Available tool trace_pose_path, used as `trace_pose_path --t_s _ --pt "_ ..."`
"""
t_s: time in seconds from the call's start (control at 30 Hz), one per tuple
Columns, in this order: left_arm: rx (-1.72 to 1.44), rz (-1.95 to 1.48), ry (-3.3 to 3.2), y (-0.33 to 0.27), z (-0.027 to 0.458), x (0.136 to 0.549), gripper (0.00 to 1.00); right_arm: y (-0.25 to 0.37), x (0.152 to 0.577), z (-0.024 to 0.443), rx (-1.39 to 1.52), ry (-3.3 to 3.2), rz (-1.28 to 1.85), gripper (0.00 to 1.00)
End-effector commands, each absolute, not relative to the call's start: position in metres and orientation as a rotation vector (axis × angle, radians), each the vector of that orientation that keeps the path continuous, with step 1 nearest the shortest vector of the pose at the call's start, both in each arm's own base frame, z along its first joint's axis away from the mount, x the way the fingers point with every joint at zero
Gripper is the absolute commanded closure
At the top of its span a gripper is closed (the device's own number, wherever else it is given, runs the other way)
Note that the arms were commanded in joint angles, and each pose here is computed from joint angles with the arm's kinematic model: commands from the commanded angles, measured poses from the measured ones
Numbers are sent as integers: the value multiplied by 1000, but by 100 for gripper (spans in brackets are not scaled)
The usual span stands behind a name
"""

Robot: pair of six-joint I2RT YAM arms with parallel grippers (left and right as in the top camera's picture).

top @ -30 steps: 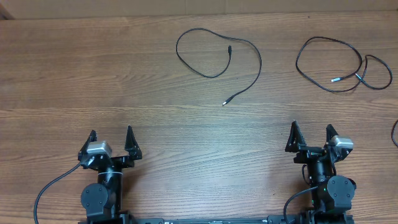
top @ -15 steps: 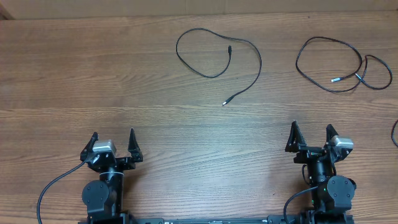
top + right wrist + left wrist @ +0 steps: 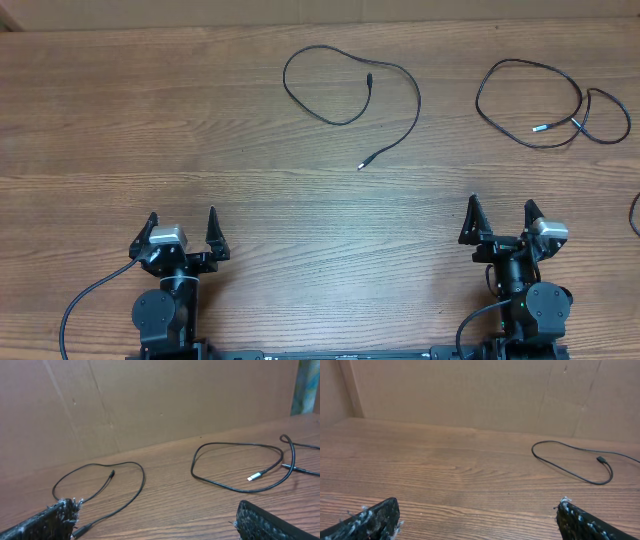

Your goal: Untangle cables

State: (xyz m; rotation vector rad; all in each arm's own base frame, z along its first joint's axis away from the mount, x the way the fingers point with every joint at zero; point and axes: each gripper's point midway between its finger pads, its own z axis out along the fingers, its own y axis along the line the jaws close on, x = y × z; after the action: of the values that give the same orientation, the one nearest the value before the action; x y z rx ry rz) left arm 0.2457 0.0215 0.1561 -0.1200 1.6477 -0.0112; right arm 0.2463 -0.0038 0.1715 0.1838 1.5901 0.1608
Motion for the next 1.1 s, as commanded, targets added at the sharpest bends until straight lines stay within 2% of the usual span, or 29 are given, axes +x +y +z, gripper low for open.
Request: trace_pose_path --t_s 0.0,1.07 --pt "-101 -2 1660 20 152 246 0 -4 246 170 170 1588 145 0" --pt "-64 -13 1662 13 152 247 0 -4 246 170 169 1588 145 0"
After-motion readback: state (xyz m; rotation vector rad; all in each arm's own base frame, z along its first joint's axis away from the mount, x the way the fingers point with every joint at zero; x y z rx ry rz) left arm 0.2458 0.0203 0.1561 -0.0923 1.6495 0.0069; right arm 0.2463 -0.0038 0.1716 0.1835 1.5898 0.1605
